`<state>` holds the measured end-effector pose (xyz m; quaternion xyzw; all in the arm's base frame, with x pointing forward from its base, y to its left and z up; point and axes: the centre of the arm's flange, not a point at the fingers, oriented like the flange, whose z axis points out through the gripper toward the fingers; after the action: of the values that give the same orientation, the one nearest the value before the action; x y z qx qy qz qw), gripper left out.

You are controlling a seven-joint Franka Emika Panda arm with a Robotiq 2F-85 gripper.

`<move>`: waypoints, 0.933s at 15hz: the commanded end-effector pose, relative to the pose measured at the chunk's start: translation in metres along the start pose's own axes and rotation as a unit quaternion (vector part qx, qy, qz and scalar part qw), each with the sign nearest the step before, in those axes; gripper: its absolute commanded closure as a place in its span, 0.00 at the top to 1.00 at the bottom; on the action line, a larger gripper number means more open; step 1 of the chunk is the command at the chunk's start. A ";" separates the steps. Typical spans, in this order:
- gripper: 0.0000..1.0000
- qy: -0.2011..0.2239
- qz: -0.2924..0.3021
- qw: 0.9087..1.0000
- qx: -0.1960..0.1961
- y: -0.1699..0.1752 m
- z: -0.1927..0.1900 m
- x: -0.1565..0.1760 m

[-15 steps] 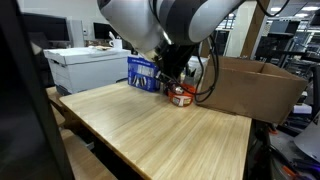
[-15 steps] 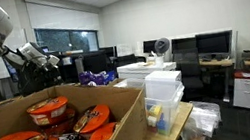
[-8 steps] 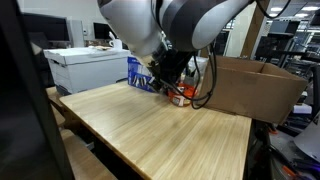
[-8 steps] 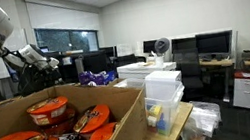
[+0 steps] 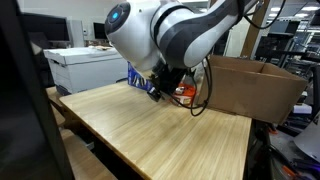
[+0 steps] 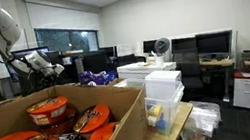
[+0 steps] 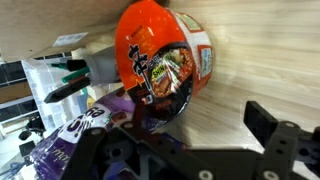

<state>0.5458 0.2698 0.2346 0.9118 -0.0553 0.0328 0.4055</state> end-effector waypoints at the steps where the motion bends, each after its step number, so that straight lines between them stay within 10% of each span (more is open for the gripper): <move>1: 1.00 -0.012 -0.019 1.000 0.015 -0.001 0.024 0.004; 14: 1.00 -0.064 -0.005 0.998 -0.010 -0.005 0.068 0.007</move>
<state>0.5563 0.2291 0.1881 0.9064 -0.0763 -0.0070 0.4155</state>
